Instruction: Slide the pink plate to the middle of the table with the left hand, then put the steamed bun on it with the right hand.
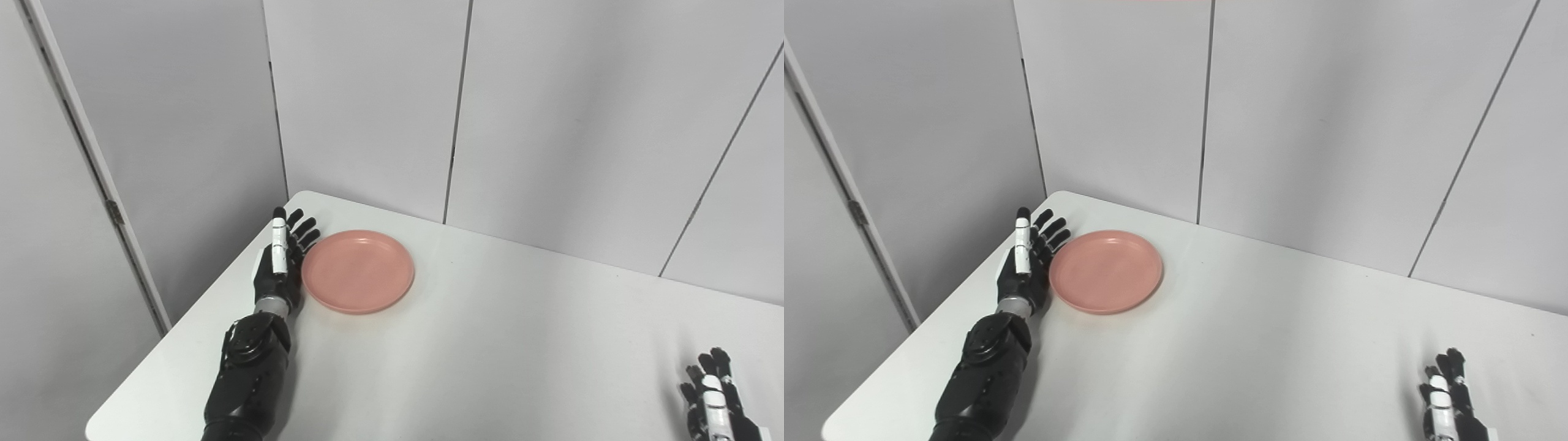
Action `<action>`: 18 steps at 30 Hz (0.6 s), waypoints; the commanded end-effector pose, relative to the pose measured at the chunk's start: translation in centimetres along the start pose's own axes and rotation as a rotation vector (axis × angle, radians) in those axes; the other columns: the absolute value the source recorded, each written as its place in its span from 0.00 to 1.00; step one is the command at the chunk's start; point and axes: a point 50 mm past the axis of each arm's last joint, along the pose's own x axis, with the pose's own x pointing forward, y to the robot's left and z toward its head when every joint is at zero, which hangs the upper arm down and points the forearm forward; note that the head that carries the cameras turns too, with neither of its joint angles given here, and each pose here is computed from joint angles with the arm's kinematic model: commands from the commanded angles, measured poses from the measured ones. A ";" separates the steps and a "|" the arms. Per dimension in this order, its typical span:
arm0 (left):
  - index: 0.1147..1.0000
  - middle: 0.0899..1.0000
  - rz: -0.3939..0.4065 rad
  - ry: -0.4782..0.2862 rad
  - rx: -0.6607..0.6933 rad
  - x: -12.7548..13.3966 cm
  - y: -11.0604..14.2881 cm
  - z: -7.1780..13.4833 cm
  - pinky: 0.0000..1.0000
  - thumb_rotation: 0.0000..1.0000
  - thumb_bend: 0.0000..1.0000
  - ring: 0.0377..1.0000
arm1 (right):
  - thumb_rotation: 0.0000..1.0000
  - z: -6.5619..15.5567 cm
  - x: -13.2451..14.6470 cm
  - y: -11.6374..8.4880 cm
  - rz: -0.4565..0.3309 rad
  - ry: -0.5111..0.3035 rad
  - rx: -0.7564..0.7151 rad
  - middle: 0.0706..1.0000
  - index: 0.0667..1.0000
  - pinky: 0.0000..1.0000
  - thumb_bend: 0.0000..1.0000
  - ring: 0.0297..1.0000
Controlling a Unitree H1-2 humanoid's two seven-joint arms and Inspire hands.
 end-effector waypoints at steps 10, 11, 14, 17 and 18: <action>0.85 0.84 -0.065 -0.008 0.024 0.5 -1.8 0.3 0.89 1.00 0.80 0.87 | 0.80 0.3 0.0 -0.1 -0.007 -0.035 -0.006 1.00 1.00 1.00 0.38 1.00; 0.85 0.85 -0.068 -0.006 0.025 0.5 -1.9 0.3 0.89 1.00 0.80 0.87 | 0.80 0.3 0.0 -0.1 -0.007 -0.035 -0.005 1.00 1.00 1.00 0.37 1.00; 0.85 0.84 -0.087 -0.004 0.045 0.4 -2.2 0.0 0.88 1.00 0.79 0.86 | 0.80 0.3 0.0 -0.1 0.005 -0.033 -0.008 1.00 1.00 1.00 0.37 1.00; 0.85 0.84 -0.098 0.003 0.056 0.2 -2.3 -0.1 0.88 1.00 0.79 0.86 | 0.80 0.3 -0.1 -0.1 0.001 -0.033 -0.009 1.00 1.00 1.00 0.38 1.00; 0.85 0.84 -0.100 0.004 0.057 0.2 -2.4 -0.1 0.88 1.00 0.79 0.86 | 0.80 0.3 -0.1 -0.1 -0.001 -0.032 -0.009 1.00 1.00 1.00 0.38 1.00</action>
